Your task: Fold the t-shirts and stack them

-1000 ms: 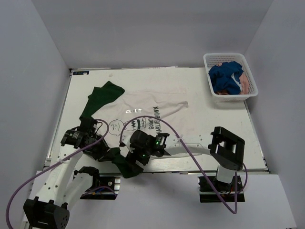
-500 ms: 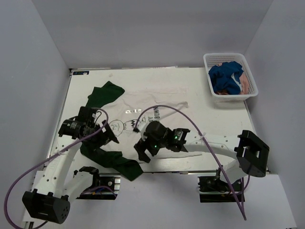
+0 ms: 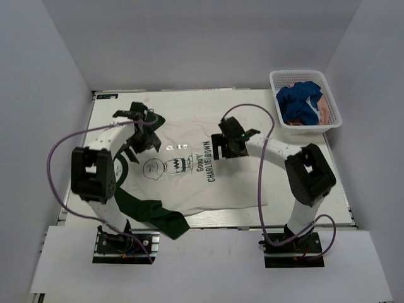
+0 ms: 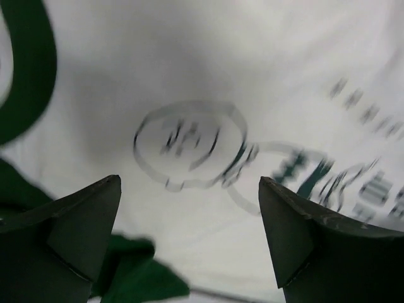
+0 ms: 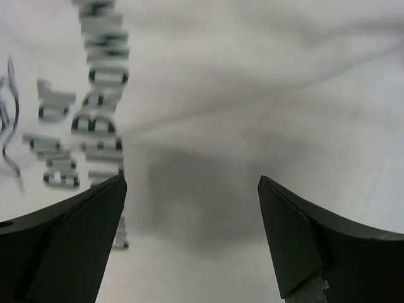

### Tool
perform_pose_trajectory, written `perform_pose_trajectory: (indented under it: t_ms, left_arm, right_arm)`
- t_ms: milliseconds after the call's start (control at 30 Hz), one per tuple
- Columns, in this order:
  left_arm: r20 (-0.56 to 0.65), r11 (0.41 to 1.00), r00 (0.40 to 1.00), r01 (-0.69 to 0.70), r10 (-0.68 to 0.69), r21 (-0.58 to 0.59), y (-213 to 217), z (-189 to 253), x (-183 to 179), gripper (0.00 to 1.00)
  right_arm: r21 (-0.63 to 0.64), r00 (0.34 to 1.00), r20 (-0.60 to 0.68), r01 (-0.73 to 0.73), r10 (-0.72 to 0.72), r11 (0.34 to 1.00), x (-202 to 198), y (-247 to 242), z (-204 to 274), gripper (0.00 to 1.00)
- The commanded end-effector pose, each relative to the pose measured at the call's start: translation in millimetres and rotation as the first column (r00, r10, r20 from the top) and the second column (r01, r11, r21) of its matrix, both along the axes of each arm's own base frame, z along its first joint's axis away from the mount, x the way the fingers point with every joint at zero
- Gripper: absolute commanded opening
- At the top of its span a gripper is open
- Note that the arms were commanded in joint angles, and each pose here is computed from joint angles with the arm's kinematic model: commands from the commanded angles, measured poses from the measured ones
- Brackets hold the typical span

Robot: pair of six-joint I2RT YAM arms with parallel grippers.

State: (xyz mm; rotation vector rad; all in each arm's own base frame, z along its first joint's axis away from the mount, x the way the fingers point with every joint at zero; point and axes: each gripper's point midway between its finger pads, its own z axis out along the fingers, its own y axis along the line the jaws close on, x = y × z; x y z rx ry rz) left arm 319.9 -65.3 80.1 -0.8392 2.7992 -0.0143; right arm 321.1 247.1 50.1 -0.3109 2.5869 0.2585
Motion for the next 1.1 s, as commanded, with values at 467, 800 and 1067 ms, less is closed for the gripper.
perform_pose_trajectory:
  t_ms: [467,800,1067]
  left_arm:
    - [0.112,0.982,0.993,-0.061,0.042,0.177,66.9,-64.4,179.3,1.0]
    - [0.034,0.984,0.996,-0.083,0.079,0.157,83.3,-111.6,159.1,1.0]
    - [0.075,0.997,0.997,-0.036,0.031,0.063,71.3,-118.5,174.5,1.0]
  right_arm:
    - [-0.059,0.992,-0.007,0.124,-0.124,0.991,136.4,-18.5,-42.4,0.9]
    - [-0.116,0.934,0.059,0.357,-0.352,0.927,202.1,-143.1,-37.9,0.9]
    - [-0.062,0.975,0.155,0.171,-0.16,0.983,222.4,-132.4,18.5,0.9]
